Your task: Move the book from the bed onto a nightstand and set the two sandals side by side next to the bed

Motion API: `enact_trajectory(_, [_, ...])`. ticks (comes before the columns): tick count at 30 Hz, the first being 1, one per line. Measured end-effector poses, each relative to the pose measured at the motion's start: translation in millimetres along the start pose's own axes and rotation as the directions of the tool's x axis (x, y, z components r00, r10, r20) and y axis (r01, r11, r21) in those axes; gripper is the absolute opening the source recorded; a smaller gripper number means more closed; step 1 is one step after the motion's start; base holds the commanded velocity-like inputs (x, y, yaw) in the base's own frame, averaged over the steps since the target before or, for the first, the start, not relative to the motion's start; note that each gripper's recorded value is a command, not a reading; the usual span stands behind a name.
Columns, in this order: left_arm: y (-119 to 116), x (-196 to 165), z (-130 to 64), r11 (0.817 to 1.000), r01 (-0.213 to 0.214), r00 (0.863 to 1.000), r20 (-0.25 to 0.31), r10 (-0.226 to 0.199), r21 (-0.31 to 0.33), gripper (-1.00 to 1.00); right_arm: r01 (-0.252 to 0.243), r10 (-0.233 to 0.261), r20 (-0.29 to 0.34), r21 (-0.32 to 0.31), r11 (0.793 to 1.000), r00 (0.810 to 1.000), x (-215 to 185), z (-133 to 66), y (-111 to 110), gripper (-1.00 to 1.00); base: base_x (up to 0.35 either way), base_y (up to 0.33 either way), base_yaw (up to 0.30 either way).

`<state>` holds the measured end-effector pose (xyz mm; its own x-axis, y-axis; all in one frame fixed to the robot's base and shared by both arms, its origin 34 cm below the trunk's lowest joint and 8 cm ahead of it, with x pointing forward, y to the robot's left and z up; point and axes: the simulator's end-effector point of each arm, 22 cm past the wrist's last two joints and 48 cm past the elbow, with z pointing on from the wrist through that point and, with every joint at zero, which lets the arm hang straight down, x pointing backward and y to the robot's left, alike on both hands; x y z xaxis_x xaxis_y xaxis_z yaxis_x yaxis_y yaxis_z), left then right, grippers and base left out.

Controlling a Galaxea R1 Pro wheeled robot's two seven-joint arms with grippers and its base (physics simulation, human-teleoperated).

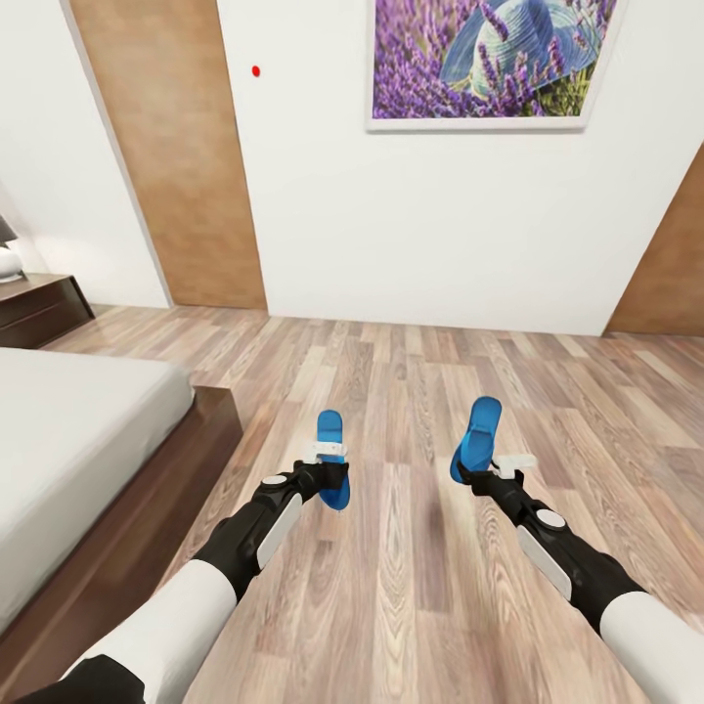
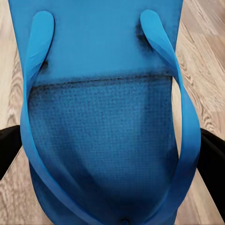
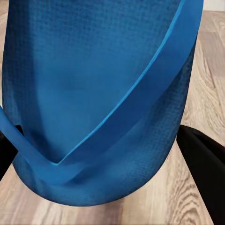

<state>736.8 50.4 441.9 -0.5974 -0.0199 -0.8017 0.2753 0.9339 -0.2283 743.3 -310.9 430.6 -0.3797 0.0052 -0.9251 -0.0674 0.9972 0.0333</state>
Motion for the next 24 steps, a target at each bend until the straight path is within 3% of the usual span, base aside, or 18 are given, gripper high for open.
enact_trajectory(24, [0.2,0.7,0.1,1.000,0.000,1.000,-0.001,0.000,0.000,-1.00,-0.001,0.001,0.001,-0.001,1.000,1.000,-0.2,0.0,0.3,-1.00,0.329,-0.065,0.000])
